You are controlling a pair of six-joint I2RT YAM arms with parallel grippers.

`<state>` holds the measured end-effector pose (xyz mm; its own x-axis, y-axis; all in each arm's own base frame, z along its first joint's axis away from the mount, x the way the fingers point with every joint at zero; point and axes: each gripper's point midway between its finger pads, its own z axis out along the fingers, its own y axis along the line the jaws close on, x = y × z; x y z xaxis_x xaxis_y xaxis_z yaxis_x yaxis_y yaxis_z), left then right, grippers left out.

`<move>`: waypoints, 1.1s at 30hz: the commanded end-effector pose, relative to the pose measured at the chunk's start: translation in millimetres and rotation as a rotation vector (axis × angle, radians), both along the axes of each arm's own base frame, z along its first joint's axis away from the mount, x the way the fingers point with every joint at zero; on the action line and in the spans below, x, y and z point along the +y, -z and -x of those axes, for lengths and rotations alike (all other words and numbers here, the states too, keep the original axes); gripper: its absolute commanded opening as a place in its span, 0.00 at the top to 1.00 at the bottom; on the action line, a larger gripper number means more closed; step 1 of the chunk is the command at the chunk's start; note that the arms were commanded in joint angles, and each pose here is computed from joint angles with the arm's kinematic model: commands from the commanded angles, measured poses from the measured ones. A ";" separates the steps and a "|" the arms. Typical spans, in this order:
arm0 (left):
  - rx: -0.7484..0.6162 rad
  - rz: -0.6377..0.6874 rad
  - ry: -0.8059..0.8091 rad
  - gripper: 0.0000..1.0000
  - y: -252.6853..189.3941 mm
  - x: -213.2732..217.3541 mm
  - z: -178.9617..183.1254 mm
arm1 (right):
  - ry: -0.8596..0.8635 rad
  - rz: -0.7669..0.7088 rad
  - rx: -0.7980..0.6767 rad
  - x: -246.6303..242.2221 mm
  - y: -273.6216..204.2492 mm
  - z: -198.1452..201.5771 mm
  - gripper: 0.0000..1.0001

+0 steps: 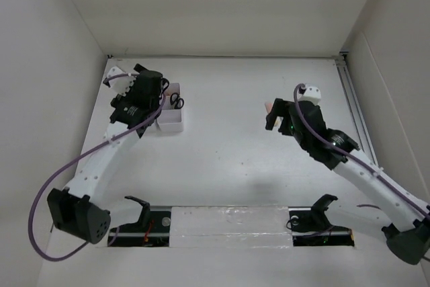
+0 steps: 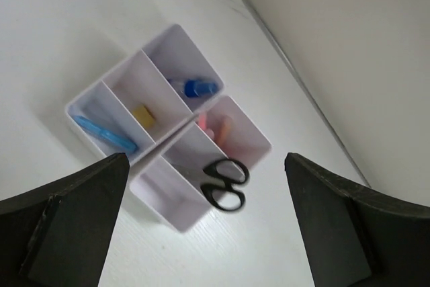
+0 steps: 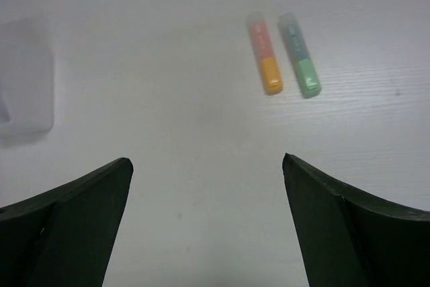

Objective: Sort the stationery into containers
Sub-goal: Grab a piece of stationery with the right arm

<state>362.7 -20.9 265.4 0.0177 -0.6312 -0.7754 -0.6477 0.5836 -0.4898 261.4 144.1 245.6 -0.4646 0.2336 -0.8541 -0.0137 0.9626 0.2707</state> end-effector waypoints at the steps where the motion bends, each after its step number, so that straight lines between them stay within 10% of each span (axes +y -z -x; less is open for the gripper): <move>1: -0.028 0.058 0.222 0.00 -15.0 -32.8 25.1 | 0.183 -0.066 -0.101 -37.4 -23.9 -55.0 0.01; 8: -0.015 0.088 0.538 0.00 9.0 -80.9 55.3 | 0.167 -0.086 -0.108 -65.9 24.2 -117.0 0.11; 16: 0.011 0.100 0.762 0.00 32.8 -124.0 69.1 | 0.163 0.076 0.214 -81.3 119.2 -166.9 0.14; 33: -0.021 0.094 0.809 0.00 24.3 -130.4 69.3 | 0.184 0.151 0.431 -88.1 187.6 -166.2 0.25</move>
<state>292.1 -145.8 228.6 -0.4759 -0.5203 -0.7091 -0.0830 0.8292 -0.5527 427.2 48.6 50.2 -0.7491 0.2575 -0.6103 0.2675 0.9605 0.0769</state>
